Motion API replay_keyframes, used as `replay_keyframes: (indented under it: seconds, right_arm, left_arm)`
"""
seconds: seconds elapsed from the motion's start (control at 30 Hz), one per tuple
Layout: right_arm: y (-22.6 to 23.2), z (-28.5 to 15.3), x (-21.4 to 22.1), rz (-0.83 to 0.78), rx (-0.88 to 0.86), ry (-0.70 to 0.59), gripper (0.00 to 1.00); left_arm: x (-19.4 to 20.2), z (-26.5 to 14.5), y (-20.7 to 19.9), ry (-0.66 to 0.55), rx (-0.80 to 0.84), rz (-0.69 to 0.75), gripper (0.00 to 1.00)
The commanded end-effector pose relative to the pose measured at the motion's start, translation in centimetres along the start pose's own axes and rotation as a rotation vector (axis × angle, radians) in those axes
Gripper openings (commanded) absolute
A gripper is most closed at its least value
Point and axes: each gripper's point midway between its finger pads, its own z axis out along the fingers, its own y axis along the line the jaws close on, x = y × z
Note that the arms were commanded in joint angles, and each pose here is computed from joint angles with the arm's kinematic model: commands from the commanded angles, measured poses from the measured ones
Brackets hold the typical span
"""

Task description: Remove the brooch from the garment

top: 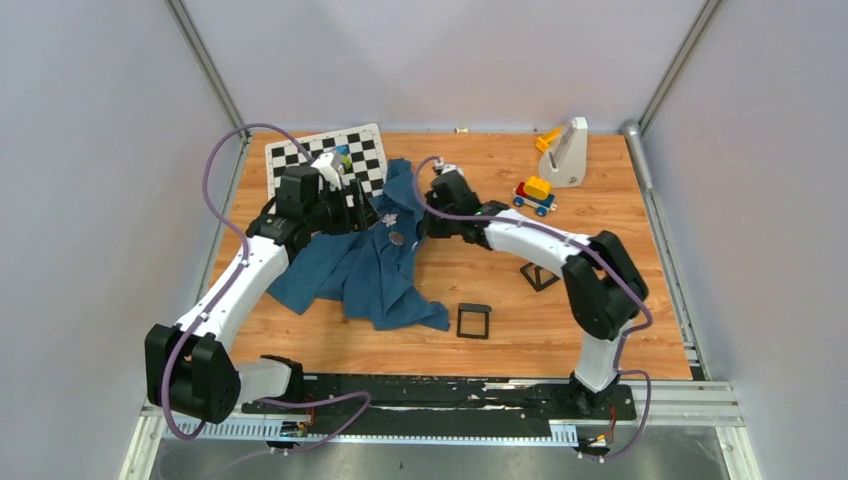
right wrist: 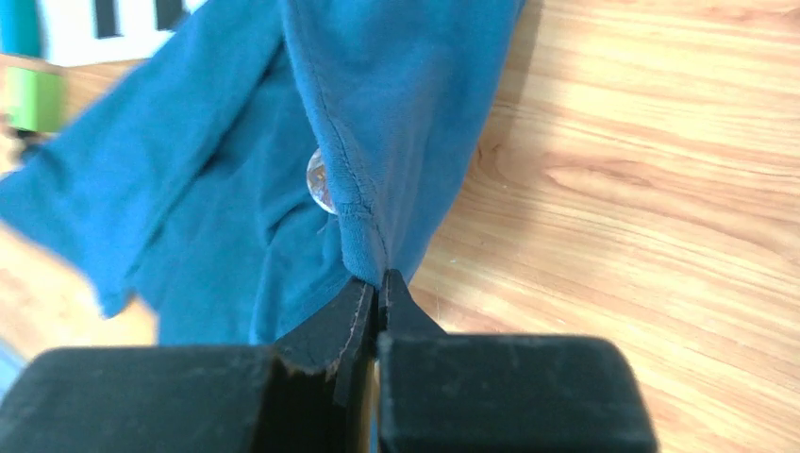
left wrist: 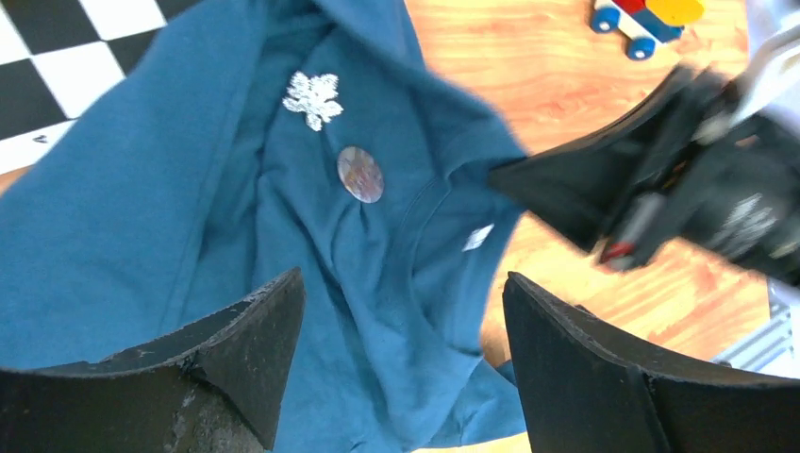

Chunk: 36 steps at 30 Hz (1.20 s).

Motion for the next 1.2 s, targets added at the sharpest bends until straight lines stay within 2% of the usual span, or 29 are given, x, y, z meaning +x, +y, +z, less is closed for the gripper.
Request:
replay_keyframes:
  seconds: [0.0,0.1,0.23,0.4,0.5,0.6,0.73,0.77,0.8,0.87,0.97,1.17]
  right_arm:
    - [0.1,-4.1,-2.3,0.105,-0.243,0.037,0.00]
    - [-0.8,-4.8,-2.1,0.078,-0.311,0.051,0.00]
    - [-1.6,-5.0,-1.8,0.054,-0.293,0.037,0.00]
    - [-4.8,-4.0,-0.8,0.052,-0.144,0.021,0.00]
    - [-6.2,-3.4,-0.3,0.060,-0.082,0.009,0.00]
    - [-7.4,-3.4,-0.3,0.064,-0.033,-0.038,0.00]
    - [-7.9,-3.8,-0.5,0.070,-0.022,-0.084,0.00]
    - [-7.8,-3.9,-0.5,0.071,-0.024,-0.089,0.00]
    - [-7.9,-3.9,-0.5,0.075,-0.021,-0.093,0.00]
    - [-8.0,-4.1,-0.6,0.082,-0.025,-0.107,0.00]
    - [-7.9,-4.7,-0.8,0.090,-0.031,-0.127,0.00]
    - [-7.7,-6.3,-2.2,0.091,-0.044,-0.201,0.00]
  left_arm:
    - [-0.3,1.2,-2.9,-0.048,0.161,0.088,0.82]
    - [1.1,2.9,-4.0,-0.029,0.224,0.088,0.78]
    - [2.7,5.5,-5.1,-0.011,0.283,0.088,0.74]
    - [5.5,8.8,-3.7,0.065,0.229,0.099,0.72]
    - [6.5,10.0,-2.5,0.105,0.180,0.093,0.64]
    - [6.6,11.0,-1.6,0.109,0.108,0.122,0.61]
    - [6.8,10.9,-0.5,0.100,-0.059,0.258,0.61]
    - [7.2,10.7,-1.2,0.108,-0.085,0.336,0.61]
    - [6.3,10.6,0.0,0.074,-0.191,0.384,0.61]
    - [6.2,10.3,0.0,0.064,-0.296,0.503,0.62]
    - [6.7,10.8,-0.2,0.085,-0.339,0.575,0.61]
    - [7.8,11.9,-2.0,0.119,-0.248,0.636,0.60]
